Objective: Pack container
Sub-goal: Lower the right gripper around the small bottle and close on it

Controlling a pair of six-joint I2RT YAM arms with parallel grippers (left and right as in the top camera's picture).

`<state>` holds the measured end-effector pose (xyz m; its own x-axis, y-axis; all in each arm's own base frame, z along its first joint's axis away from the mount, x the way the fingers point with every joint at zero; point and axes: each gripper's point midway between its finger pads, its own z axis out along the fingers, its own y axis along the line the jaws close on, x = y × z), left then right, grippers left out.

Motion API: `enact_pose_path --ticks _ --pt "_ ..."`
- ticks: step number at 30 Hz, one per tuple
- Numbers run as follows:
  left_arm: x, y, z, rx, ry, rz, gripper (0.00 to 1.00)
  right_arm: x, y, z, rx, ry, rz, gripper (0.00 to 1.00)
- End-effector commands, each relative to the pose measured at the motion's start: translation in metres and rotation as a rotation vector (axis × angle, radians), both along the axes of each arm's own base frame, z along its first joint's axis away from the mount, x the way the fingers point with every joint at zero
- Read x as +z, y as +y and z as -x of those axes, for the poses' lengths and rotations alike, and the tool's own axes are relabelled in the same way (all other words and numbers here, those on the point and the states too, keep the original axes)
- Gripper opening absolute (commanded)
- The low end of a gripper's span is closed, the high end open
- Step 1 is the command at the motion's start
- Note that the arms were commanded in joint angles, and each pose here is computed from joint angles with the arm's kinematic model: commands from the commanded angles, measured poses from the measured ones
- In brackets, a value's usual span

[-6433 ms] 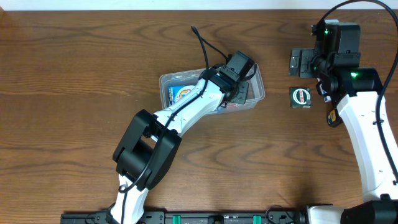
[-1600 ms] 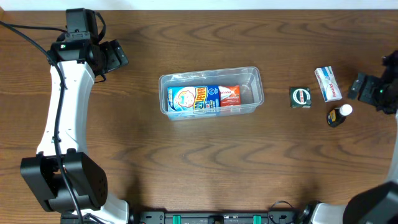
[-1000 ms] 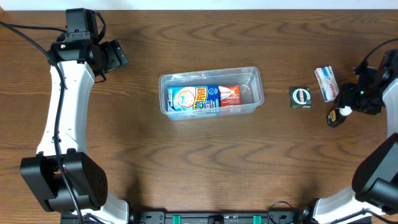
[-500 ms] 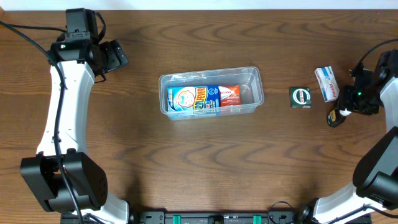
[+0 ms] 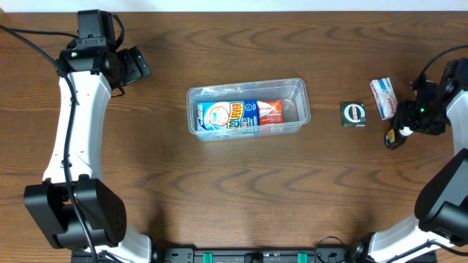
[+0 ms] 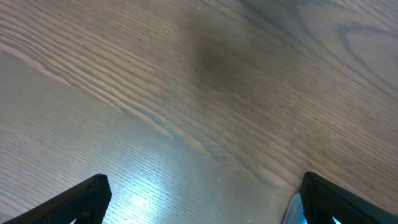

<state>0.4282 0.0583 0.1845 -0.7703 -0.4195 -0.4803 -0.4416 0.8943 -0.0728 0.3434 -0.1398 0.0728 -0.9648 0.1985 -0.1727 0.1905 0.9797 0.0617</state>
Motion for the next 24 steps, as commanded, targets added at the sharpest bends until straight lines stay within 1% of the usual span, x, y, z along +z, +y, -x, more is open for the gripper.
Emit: enact_pose_path --ticks 1,4,10,13,16,21,24 --pt "-0.0006 0.0020 -0.0004 0.007 0.003 -0.003 0.98 -0.0096 0.0069 0.0052 0.024 0.029 -0.011 0.60" --pt "-0.0006 0.0020 -0.0004 0.007 0.003 -0.003 0.98 -0.0108 0.0073 0.0062 0.024 0.031 -0.012 0.59" --pt "-0.0006 0.0020 -0.0004 0.007 0.003 -0.003 0.98 -0.0139 0.0147 0.0078 0.059 0.047 -0.012 0.60" --pt "-0.0006 0.0020 -0.0004 0.007 0.003 -0.003 0.98 -0.0162 0.0136 0.0091 0.077 0.067 0.031 0.61" --pt "-0.0006 0.0020 -0.0004 0.007 0.003 -0.003 0.98 -0.0160 0.0152 0.0067 0.085 0.062 0.038 0.62" --pt "-0.0006 0.0020 -0.0004 0.007 0.003 -0.003 0.98 -0.0162 0.0120 0.0072 0.082 0.067 0.057 0.60" --pt "-0.0006 0.0020 -0.0004 0.007 0.003 -0.003 0.98 -0.0175 0.0125 0.0082 0.083 0.070 0.055 0.60"
